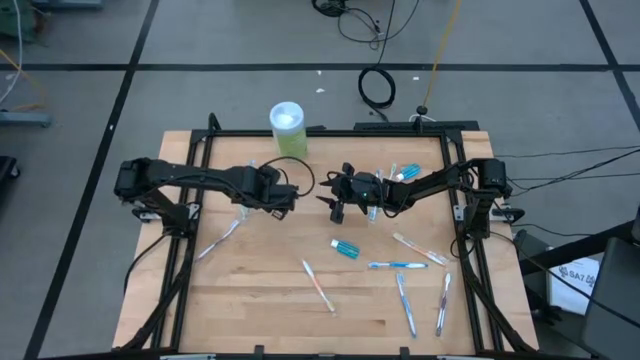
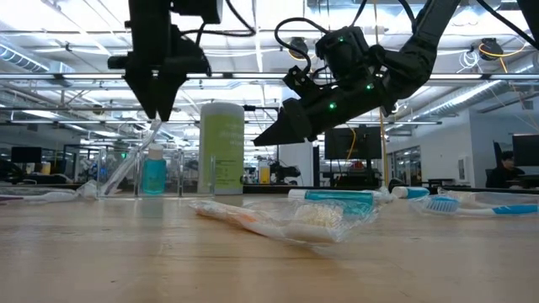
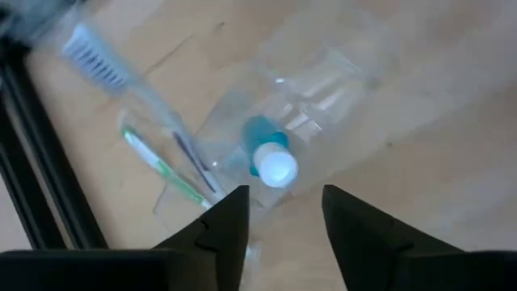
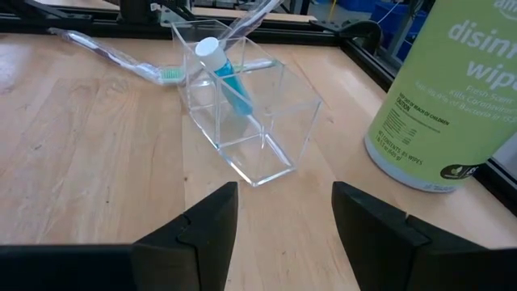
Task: Pick & Place toothbrushing station
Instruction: Adjust the blue mouthwash
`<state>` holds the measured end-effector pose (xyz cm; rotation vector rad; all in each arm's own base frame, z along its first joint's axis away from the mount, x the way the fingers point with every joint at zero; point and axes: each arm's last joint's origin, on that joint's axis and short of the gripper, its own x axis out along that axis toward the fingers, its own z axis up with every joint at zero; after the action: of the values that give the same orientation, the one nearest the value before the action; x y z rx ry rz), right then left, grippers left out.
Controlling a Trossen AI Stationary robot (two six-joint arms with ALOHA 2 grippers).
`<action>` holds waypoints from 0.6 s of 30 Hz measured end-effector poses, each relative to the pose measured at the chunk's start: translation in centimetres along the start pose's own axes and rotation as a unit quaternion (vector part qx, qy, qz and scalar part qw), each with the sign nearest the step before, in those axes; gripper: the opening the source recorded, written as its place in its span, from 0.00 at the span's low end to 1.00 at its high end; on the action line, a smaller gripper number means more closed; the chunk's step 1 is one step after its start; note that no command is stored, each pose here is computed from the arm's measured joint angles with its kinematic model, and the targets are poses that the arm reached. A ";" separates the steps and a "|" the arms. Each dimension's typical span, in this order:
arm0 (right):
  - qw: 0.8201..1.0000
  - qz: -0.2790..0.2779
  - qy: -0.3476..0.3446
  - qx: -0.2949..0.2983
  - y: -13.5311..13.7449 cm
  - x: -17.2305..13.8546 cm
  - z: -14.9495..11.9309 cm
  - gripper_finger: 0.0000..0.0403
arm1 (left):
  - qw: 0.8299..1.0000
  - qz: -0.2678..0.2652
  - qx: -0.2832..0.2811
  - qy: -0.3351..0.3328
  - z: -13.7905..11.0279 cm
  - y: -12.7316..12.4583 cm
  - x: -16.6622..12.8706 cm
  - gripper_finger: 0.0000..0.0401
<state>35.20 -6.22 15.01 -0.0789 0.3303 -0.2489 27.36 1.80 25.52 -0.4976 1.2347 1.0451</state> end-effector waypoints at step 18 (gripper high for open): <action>1.000 0.000 0.000 0.000 0.0 0.0 0.0 0.49 | 0.993 -0.013 -0.117 -0.034 -0.3 -0.6 2.8 0.52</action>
<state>35.20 -6.22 15.01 -0.0793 0.3300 -0.2488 27.59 2.29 22.74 -0.6513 1.0492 1.1814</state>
